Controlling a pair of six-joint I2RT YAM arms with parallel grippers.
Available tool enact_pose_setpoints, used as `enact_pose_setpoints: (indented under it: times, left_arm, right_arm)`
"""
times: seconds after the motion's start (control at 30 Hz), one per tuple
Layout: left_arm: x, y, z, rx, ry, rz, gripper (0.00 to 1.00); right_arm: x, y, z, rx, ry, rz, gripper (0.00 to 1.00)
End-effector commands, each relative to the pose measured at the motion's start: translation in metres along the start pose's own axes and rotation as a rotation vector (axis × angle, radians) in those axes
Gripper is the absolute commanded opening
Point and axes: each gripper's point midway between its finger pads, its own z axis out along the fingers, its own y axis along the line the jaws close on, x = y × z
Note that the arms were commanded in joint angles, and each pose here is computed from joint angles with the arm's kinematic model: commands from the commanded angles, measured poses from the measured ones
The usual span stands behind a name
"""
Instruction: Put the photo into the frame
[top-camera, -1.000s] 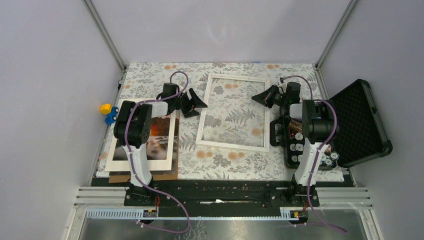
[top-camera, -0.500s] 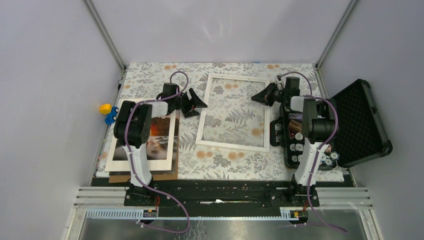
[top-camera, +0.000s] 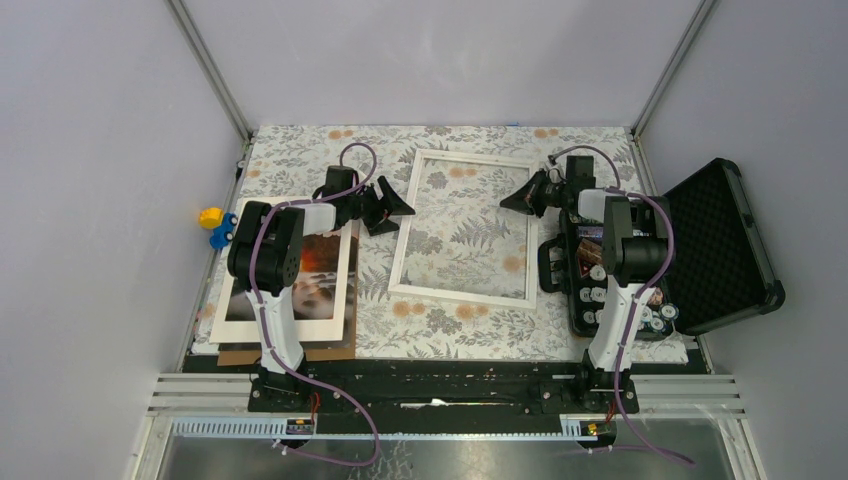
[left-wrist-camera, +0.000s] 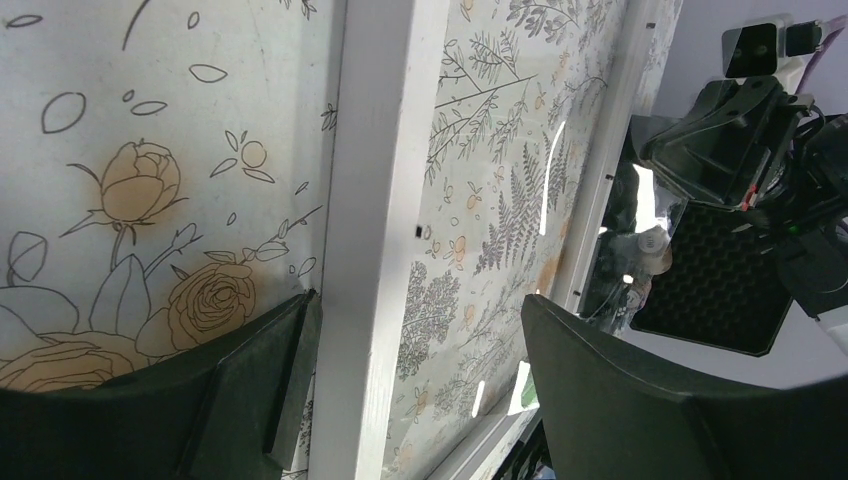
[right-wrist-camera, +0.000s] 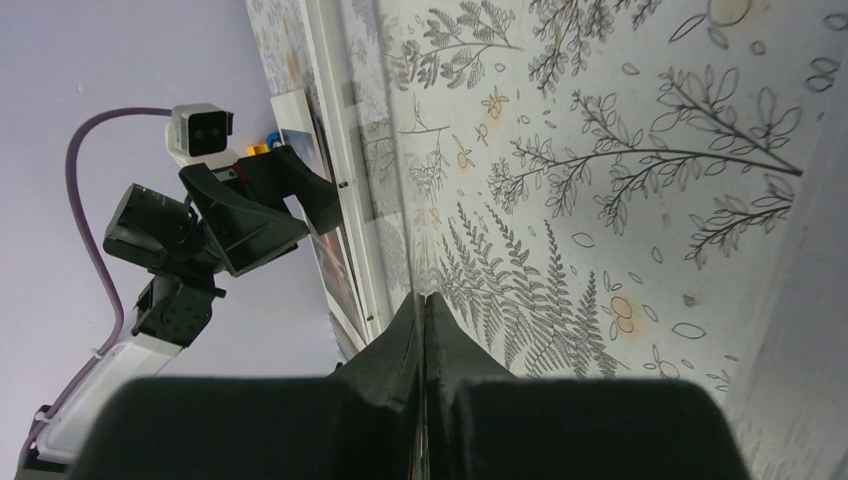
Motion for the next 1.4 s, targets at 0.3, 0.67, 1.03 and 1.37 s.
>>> enact_pose_setpoints:
  times: [0.3, 0.67, 1.03, 1.37]
  left_arm:
    - [-0.003, 0.001, 0.004, 0.01, -0.008, 0.003, 0.81]
    - [-0.001, 0.003, 0.005, 0.013, -0.006, -0.009, 0.81]
    - [-0.02, 0.013, -0.004, -0.148, -0.108, 0.066, 0.68]
    - [-0.008, 0.028, 0.008, -0.271, -0.081, 0.112, 0.5]
  right_arm:
    - [0.022, 0.016, 0.002, 0.011, 0.089, 0.019, 0.0]
    - [0.031, 0.014, -0.003, 0.047, 0.122, 0.047, 0.0]
    - [0.035, 0.013, -0.004, 0.069, 0.128, 0.047, 0.0]
    - [0.032, 0.013, -0.005, 0.085, 0.122, 0.042, 0.0]
